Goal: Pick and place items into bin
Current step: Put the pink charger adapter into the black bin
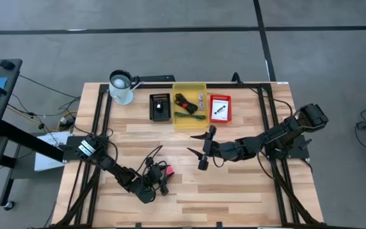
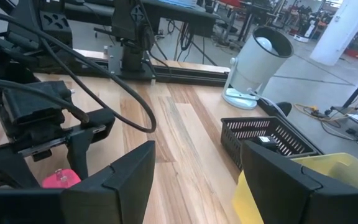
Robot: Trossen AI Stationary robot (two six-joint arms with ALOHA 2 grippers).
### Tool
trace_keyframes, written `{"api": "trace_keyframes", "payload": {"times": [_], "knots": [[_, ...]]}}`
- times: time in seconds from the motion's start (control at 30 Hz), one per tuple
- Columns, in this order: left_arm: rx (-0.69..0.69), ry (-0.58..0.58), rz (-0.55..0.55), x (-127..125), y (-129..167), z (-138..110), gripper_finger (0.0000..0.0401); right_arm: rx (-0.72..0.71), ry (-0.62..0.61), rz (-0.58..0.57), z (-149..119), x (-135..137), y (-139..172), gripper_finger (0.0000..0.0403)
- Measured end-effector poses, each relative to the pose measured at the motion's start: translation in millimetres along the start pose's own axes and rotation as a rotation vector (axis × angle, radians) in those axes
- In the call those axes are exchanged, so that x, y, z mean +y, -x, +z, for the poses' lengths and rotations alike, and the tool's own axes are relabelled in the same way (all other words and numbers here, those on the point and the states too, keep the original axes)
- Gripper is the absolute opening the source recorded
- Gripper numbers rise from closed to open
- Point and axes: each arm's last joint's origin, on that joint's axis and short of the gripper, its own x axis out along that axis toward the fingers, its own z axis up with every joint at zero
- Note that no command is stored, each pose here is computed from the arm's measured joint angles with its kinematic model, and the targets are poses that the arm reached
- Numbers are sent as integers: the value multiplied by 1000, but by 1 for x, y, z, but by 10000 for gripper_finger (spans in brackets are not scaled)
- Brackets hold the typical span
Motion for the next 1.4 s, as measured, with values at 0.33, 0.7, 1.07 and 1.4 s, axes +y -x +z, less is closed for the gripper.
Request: {"api": "trace_keyframes", "payload": {"times": [0.33,0.7,1.07,1.4], "knots": [[0,13,-6,-1,0,0,150,1,-4,0,0,0,0,233],[-54,-6,58,-1,-3,6,139,6,-6,2,-1,0,0,233],[-89,-61,154,10,-10,48,143,20,-12,3,-2,1,0,233],[-74,-167,279,49,18,129,149,16,-3,14,-2,4,2,233]]}}
